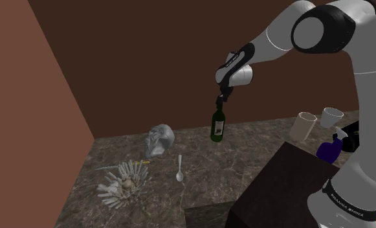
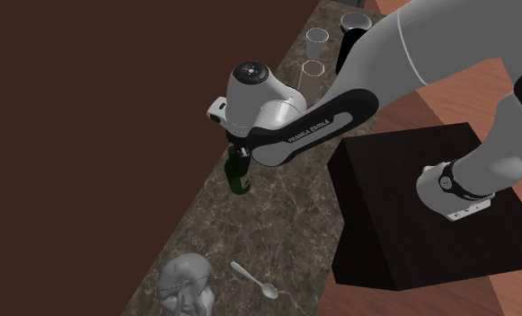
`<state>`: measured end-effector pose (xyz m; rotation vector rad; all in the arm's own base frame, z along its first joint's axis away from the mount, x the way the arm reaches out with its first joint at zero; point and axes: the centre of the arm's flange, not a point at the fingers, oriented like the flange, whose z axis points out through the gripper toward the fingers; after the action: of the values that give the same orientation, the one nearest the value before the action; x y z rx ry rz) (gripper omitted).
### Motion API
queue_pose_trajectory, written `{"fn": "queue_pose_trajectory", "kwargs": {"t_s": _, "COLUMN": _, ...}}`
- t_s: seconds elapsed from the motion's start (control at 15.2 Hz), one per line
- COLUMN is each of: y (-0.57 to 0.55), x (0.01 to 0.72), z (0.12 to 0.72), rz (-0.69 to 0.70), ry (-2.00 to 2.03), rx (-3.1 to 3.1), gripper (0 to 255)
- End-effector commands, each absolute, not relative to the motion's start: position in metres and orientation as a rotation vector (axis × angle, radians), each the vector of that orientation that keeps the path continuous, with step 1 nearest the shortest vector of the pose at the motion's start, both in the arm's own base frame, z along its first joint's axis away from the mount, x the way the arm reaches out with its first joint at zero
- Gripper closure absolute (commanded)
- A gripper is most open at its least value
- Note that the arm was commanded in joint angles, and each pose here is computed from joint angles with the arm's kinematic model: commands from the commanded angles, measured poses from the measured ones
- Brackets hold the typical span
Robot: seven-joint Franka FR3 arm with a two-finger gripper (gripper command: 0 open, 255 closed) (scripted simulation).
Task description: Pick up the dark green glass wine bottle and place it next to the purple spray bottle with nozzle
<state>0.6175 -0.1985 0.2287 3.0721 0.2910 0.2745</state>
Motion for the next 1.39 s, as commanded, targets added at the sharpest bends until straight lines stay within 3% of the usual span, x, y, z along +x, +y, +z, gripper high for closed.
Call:
{"fn": "queue_pose_trajectory", "kwargs": {"t_s": 0.0, "y": -0.199, "x": 0.618, "z": 0.229, "rz": 0.275, "ry": 0.291, "rx": 3.072, "gripper": 0}}
{"fn": "queue_pose_trajectory", "kwargs": {"t_s": 0.13, "y": -0.199, "x": 0.618, "z": 0.229, "rz": 0.275, "ry": 0.291, "rx": 3.072, "gripper": 0}}
{"fn": "queue_pose_trajectory", "kwargs": {"t_s": 0.2, "y": -0.199, "x": 0.618, "z": 0.229, "rz": 0.275, "ry": 0.291, "rx": 3.072, "gripper": 255}}
{"fn": "queue_pose_trajectory", "kwargs": {"t_s": 0.79, "y": -0.199, "x": 0.618, "z": 0.229, "rz": 0.275, "ry": 0.291, "rx": 3.072, "gripper": 255}}
{"fn": "queue_pose_trajectory", "kwargs": {"t_s": 1.32, "y": -0.199, "x": 0.618, "z": 0.271, "rz": 0.275, "ry": 0.291, "rx": 3.072, "gripper": 255}}
